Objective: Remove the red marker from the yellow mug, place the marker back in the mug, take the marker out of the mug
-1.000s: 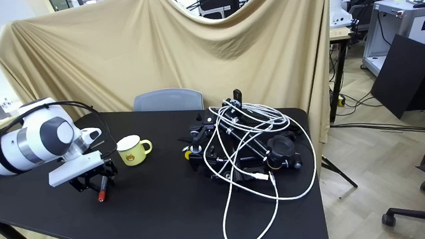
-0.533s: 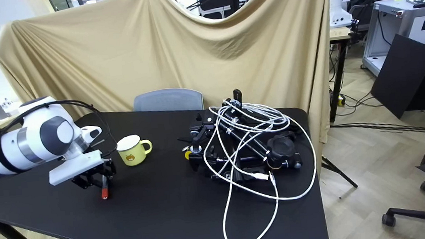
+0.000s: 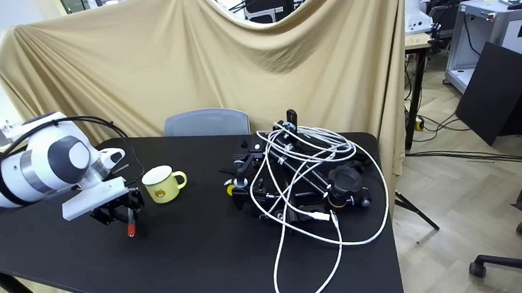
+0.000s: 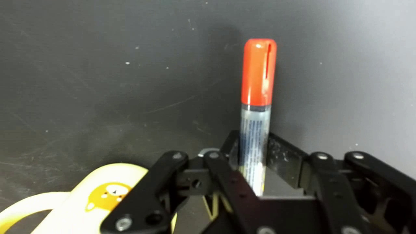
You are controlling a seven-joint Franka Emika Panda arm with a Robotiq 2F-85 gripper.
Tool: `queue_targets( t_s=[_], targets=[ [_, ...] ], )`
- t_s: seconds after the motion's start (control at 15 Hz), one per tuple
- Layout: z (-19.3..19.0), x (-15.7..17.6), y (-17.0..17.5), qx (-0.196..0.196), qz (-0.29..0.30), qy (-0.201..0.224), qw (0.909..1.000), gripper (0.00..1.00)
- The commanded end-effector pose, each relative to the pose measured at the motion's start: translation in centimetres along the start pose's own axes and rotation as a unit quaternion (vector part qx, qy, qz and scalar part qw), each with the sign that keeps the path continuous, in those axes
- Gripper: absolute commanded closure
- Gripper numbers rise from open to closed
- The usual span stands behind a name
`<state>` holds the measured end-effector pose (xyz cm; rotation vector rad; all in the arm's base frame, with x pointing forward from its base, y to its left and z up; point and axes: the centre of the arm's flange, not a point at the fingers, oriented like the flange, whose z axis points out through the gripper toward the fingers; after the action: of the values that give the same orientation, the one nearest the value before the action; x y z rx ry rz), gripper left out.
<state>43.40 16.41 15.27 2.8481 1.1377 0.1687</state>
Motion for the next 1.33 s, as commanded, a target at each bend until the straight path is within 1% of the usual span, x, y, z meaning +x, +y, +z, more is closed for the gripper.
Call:
queue_targets(
  t_s=[0.0, 0.13, 0.27, 0.33, 0.47, 0.67, 0.8, 0.93, 1.27],
  targets=[
    [-2.8, 1.6, 1.5, -0.018, 0.022, -0.002, 0.9996, 0.94],
    [-4.2, 2.4, 2.5, -0.012, 0.029, -0.016, 0.9994, 0.94],
    [-5.9, 3.4, 3.3, -0.003, 0.045, -0.052, 0.9976, 0.94],
    [-7.0, 4.1, 3.8, 0.010, 0.053, -0.075, 0.9958, 0.94],
    [-9.0, 5.2, 4.7, 0.022, 0.069, -0.106, 0.9917, 0.94],
    [-12.5, 6.5, 5.9, 0.036, 0.087, -0.140, 0.9857, 0.94],
    [-14.5, 7.0, 7.1, 0.043, 0.106, -0.161, 0.9804, 0.94],
    [-15.4, 7.2, 8.3, 0.056, 0.123, -0.181, 0.9743, 0.94],
    [-14.4, 7.6, 11.6, 0.086, 0.178, -0.234, 0.9520, 0.94]
  ],
)
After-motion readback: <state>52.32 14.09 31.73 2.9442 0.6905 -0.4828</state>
